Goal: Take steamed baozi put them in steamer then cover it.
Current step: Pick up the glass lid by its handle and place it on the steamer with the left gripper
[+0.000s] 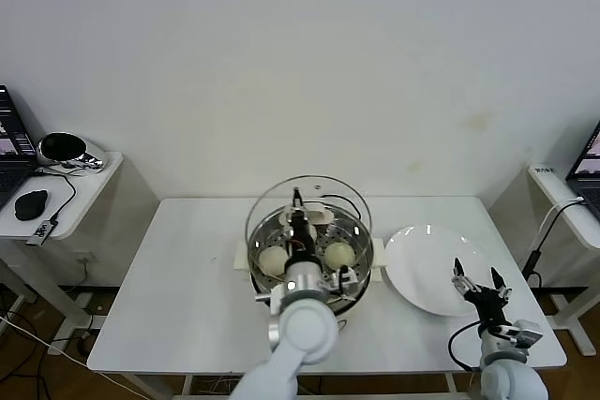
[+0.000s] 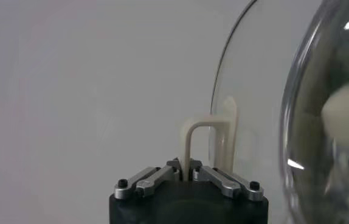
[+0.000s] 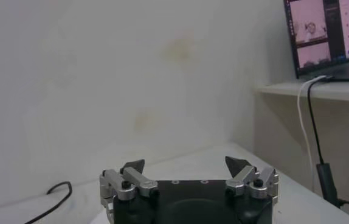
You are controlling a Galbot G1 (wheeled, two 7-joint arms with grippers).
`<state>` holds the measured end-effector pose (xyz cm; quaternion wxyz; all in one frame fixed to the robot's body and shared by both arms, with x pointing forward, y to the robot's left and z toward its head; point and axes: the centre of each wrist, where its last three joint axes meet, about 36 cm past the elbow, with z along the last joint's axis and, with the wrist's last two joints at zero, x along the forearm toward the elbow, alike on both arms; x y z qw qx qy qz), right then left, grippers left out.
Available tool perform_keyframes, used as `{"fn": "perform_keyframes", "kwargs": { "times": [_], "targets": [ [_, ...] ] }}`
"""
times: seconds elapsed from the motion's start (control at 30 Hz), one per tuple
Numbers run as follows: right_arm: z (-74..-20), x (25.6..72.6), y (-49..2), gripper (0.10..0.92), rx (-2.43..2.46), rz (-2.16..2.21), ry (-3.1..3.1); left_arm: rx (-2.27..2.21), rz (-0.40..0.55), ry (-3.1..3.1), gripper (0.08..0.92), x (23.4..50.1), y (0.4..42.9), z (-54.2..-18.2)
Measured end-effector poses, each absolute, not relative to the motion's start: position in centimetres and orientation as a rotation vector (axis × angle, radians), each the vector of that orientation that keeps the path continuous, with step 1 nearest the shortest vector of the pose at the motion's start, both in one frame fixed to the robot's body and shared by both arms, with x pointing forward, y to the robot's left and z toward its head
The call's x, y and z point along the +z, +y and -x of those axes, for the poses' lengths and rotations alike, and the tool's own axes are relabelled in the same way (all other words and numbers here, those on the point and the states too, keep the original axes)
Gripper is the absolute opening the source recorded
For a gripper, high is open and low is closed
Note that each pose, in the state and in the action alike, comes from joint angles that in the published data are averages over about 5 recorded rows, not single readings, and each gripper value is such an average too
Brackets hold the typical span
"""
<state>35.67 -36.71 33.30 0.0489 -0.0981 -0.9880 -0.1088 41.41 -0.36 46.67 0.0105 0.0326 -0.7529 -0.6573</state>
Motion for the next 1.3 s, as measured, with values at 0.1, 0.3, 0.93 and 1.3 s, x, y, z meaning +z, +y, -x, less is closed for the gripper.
{"fn": "perform_keyframes", "kwargs": {
  "times": [0.1,0.3,0.93,1.3],
  "targets": [
    [-35.7,33.2,-36.7,0.823,-0.33,0.301,-3.009,-2.059,-0.06,-2.347,0.141,46.4,-1.3,-41.2],
    [-35.9,33.1,-36.6,0.823,-0.326,0.298,-3.005,-2.079,-0.026,-2.319,0.141,45.9,-2.1,-41.0],
    [-36.4,32.3,-36.1,0.823,-0.314,0.287,-2.999,-2.089,0.018,-2.191,0.141,44.9,-1.7,-40.9],
    [-36.7,32.1,-35.6,0.823,-0.314,0.275,-2.997,-2.084,0.03,-2.151,0.141,44.4,-1.2,-41.1]
  ]
}}
